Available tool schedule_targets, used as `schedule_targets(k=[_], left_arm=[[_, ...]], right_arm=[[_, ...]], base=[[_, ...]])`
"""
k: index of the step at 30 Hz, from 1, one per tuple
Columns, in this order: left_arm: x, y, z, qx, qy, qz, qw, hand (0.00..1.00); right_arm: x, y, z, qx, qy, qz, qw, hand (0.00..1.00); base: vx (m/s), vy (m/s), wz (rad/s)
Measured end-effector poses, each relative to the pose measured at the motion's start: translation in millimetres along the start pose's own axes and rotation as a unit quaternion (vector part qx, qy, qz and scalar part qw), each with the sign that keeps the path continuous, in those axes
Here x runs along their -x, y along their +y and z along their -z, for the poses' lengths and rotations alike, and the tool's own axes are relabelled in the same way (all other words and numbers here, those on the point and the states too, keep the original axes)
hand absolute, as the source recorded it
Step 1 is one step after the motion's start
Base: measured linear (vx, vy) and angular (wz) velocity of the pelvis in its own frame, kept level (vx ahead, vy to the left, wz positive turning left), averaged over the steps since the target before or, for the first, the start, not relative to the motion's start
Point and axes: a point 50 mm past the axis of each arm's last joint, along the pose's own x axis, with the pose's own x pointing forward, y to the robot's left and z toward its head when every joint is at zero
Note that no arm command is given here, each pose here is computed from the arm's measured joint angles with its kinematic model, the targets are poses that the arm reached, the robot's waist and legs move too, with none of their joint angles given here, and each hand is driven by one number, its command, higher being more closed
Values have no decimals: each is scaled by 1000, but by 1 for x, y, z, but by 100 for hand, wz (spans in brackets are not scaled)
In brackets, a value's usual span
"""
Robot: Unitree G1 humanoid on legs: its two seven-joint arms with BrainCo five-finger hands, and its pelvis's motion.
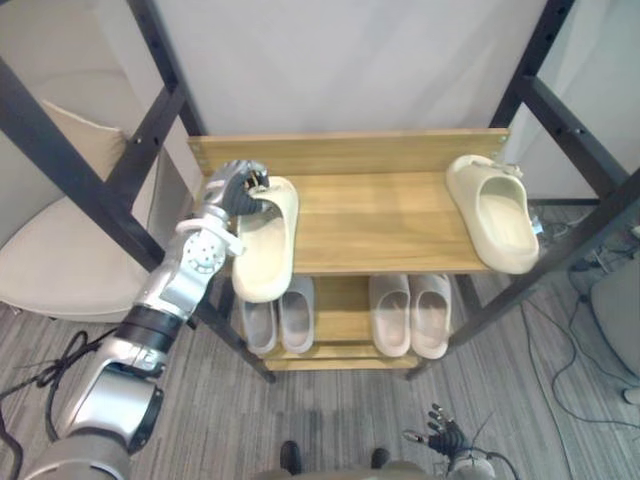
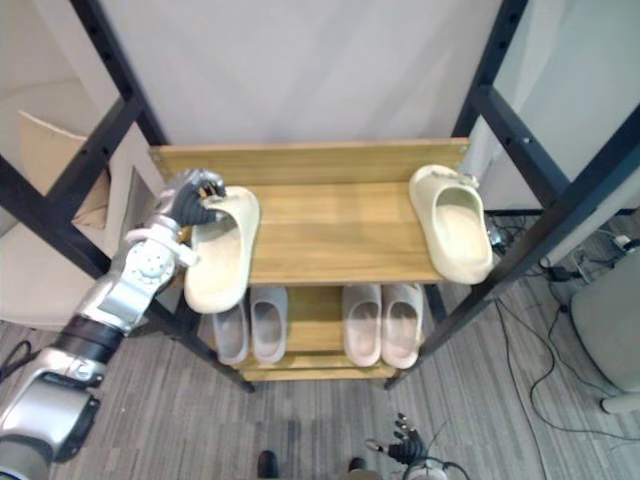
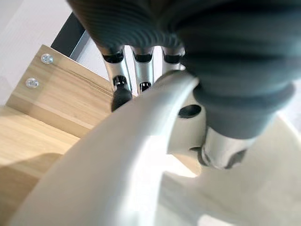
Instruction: Organize the slippers on the shoe rack
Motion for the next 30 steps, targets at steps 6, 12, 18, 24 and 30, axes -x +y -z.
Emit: schedule_targets(k=[6,12,18,24,30], left_arm=[[-8,-4,-12,15,-17,5,1000,100],[-21,-18,-35,25,-48,21,998,100],[-41,-19,-77,50,-102,1,994,100],[-59,-13,-110,54,-139,-18,989,100],[-69,-10,-113,41,-129,-28,990,100]], right_arm=[[0,0,0,-1,1,0,1000,0],[0,-2,1,-4,2,5,1000,0],[0,-9,0,-10,1,18,1000,0],[0,-14,0,-11,-1,25,1000,0],[4,-18,-4,-24,-16,37,999,0]], base=[[0,0,-3],[-1,0,-2],[-12,17,-21],[-7,7,-26],[-38,3,-24]])
